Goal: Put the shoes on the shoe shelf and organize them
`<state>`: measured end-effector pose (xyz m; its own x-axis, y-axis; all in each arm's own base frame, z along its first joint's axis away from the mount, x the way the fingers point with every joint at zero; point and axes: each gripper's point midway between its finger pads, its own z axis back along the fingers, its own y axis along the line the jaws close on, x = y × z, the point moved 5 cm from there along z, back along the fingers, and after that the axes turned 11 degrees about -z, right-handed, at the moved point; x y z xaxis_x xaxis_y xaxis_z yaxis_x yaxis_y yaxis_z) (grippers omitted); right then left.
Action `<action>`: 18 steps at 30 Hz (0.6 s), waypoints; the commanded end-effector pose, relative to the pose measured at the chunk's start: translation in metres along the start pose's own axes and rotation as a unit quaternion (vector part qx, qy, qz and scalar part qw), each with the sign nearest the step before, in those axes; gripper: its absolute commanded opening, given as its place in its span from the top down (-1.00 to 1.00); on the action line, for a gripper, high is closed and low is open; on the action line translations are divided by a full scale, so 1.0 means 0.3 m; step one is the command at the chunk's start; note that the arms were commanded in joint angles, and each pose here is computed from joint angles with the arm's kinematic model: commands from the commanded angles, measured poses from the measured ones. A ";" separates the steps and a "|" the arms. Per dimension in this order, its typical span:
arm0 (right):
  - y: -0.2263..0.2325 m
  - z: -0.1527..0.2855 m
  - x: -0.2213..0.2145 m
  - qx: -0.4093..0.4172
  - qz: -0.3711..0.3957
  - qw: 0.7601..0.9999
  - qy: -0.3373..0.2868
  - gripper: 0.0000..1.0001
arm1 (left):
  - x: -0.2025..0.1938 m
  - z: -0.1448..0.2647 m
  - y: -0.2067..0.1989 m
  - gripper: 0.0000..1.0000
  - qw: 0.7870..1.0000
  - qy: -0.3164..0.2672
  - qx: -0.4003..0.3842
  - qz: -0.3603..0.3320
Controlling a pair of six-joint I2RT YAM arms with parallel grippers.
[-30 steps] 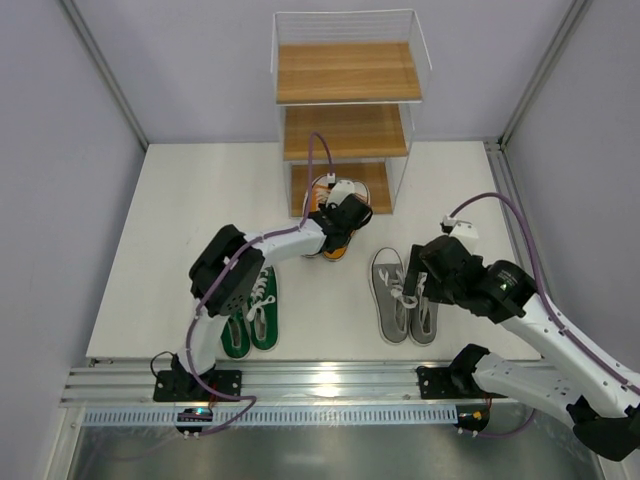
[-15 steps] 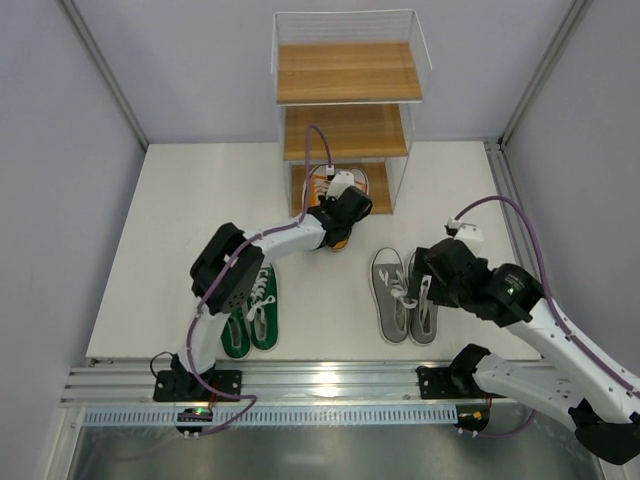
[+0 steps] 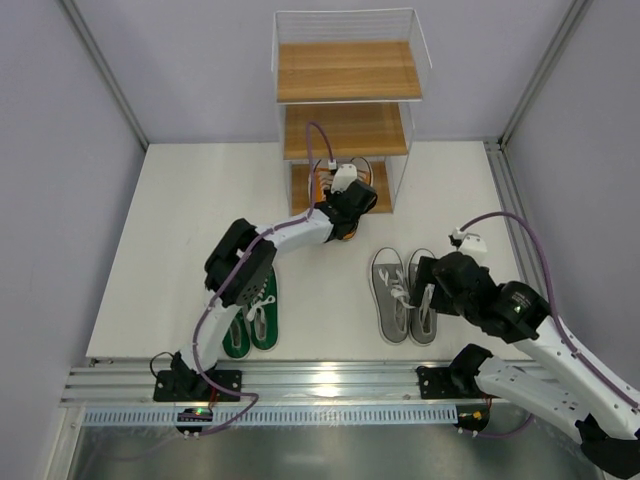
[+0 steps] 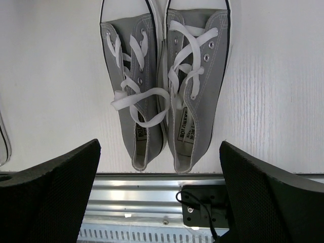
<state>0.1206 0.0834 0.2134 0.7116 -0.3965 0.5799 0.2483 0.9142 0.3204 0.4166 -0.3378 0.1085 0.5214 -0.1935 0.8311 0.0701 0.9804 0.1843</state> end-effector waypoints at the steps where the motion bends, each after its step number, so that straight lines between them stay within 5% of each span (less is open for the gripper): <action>1: 0.000 -0.024 -0.011 0.026 0.002 1.000 -0.014 -1.00 | 0.203 -0.015 0.000 1.00 0.987 -0.102 0.030 0.117; 18: 0.035 -0.018 -0.024 0.079 0.024 0.997 -0.001 -1.00 | 0.261 -0.067 -0.053 0.99 0.975 -0.112 0.059 0.182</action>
<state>0.1177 0.0918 0.2031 0.7254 -0.3621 0.5854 0.1394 0.9101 0.3902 0.4445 -0.3596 0.0926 0.4975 -0.0714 0.8645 -0.0659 0.9906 0.1198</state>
